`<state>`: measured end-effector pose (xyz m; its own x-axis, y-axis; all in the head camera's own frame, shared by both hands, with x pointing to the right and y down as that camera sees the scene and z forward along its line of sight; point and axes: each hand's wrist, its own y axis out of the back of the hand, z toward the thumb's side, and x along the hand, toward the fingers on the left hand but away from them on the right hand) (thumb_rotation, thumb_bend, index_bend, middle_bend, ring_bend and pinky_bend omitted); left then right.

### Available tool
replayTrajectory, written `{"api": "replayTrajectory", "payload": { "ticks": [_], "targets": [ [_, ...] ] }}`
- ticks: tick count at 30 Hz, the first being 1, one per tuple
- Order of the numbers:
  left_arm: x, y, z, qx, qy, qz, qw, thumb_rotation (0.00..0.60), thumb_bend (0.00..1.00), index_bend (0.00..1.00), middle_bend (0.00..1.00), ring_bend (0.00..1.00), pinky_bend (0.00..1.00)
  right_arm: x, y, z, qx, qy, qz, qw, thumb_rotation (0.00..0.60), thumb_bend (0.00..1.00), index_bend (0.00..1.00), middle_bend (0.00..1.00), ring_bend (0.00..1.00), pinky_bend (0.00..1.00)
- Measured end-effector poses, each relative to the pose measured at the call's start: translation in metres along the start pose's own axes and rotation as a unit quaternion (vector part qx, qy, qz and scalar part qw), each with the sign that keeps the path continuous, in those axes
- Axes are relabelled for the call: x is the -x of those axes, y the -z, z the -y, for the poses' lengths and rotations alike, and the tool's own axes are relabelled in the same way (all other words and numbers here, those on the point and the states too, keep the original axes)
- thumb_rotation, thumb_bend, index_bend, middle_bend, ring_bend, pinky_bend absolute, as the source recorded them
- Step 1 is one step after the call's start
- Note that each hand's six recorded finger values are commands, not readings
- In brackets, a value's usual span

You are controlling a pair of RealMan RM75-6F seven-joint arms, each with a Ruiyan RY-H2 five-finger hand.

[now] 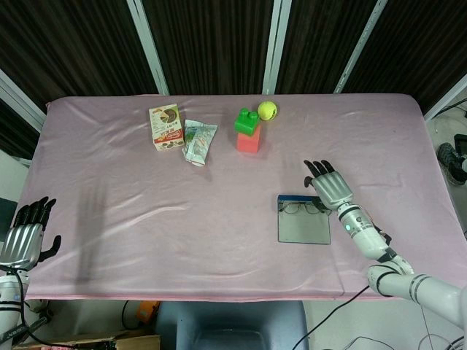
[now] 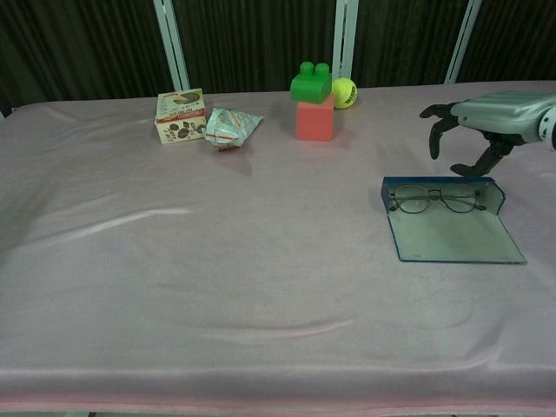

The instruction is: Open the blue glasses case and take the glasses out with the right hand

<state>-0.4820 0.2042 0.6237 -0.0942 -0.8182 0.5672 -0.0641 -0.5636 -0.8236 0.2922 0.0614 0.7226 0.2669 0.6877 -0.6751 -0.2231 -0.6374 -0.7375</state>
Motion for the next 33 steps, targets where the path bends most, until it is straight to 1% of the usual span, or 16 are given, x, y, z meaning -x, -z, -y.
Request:
{"api": "replayTrajectory", "payload": {
  "ticks": [14,22,33],
  "targets": [
    [0.001,0.001,-0.001,0.002,-0.001,-0.001,1.0,0.6,0.41,0.0,0.0,0.0,0.02,0.007,-0.006,0.018,-0.007,-0.023,-0.004,0.9997,0.6,0.55,0.5,0.06,0.0,0.0],
    [0.001,0.001,-0.001,0.002,-0.001,0.0,1.0,0.6,0.41,0.0,0.0,0.0,0.02,0.008,-0.006,0.02,-0.007,-0.024,-0.004,0.9997,0.6,0.55,0.52,0.06,0.0,0.0],
    [0.001,0.001,-0.001,0.001,-0.001,0.001,1.0,0.6,0.41,0.0,0.0,0.0,0.02,0.008,-0.005,0.021,-0.006,-0.022,-0.002,0.9997,0.6,0.55,0.57,0.05,0.0,0.0]
  ]
}}
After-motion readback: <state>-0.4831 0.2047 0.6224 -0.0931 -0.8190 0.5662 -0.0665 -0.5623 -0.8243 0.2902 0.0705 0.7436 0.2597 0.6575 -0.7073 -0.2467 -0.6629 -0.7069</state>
